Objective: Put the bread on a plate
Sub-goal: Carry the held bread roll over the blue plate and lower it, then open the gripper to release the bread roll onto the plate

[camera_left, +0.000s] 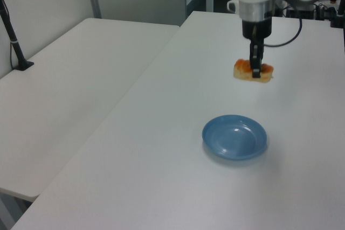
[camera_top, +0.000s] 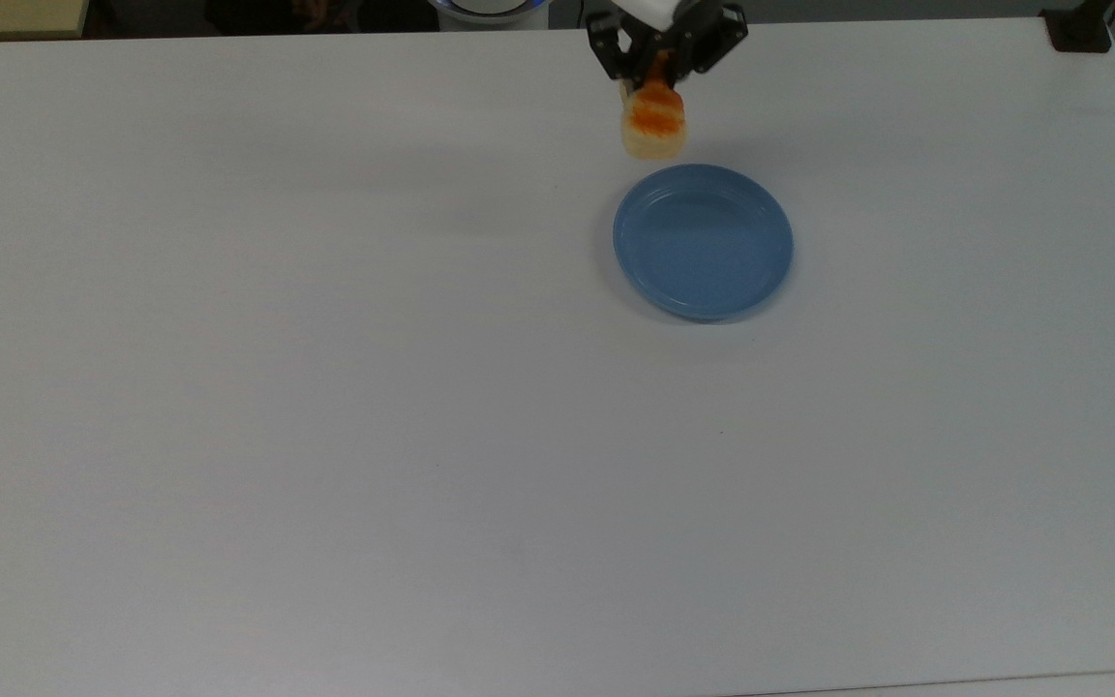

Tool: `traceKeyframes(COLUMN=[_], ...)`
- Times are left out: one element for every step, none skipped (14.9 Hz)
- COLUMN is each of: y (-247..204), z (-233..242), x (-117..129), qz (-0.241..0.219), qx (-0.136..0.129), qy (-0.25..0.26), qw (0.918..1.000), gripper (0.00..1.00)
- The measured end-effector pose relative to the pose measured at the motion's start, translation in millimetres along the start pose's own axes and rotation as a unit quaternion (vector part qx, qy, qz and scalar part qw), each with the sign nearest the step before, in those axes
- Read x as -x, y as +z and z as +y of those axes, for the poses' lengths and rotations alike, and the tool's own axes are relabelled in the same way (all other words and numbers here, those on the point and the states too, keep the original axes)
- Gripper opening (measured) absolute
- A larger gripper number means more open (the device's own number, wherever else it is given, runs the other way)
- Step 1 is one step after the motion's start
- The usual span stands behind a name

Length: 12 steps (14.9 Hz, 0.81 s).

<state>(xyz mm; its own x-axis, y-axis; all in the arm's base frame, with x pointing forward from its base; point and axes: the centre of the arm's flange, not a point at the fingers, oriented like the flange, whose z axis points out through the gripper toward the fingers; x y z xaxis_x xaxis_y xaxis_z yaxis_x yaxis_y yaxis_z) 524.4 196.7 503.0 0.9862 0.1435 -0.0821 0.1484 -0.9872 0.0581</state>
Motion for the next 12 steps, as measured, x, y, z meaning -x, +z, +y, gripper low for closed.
traceKeyframes(y=[12, 24, 37, 50, 63, 73, 83, 91, 100, 107, 116, 122], z=[-9, -19, -28, -35, -43, -50, -56, -61, -64, -65, -68, -70], x=[-4, -9, -14, -17, -21, -24, -26, -29, -31, -34, -37, -39], qz=[0.001, 0.003, 0.003, 0.0, -0.004, -0.007, -0.01, -0.012, -0.014, -0.014, -0.011, -0.01], qx=[-0.003, -0.006, -0.009, -0.011, -0.012, -0.014, -0.016, -0.017, -0.015, -0.011, -0.003, 0.001], qy=[-0.001, -0.001, -0.002, -0.004, -0.007, -0.009, -0.011, -0.013, -0.011, -0.009, -0.005, -0.003], qw=[1.0, 1.0, 1.0, 0.9999, 0.9999, 0.9998, 0.9998, 0.9997, 0.9997, 0.9998, 0.9999, 0.9999], gripper=[0.28, 0.27, 0.27, 0.27, 0.27, 0.27, 0.27, 0.27, 0.27, 0.27, 0.27, 0.27])
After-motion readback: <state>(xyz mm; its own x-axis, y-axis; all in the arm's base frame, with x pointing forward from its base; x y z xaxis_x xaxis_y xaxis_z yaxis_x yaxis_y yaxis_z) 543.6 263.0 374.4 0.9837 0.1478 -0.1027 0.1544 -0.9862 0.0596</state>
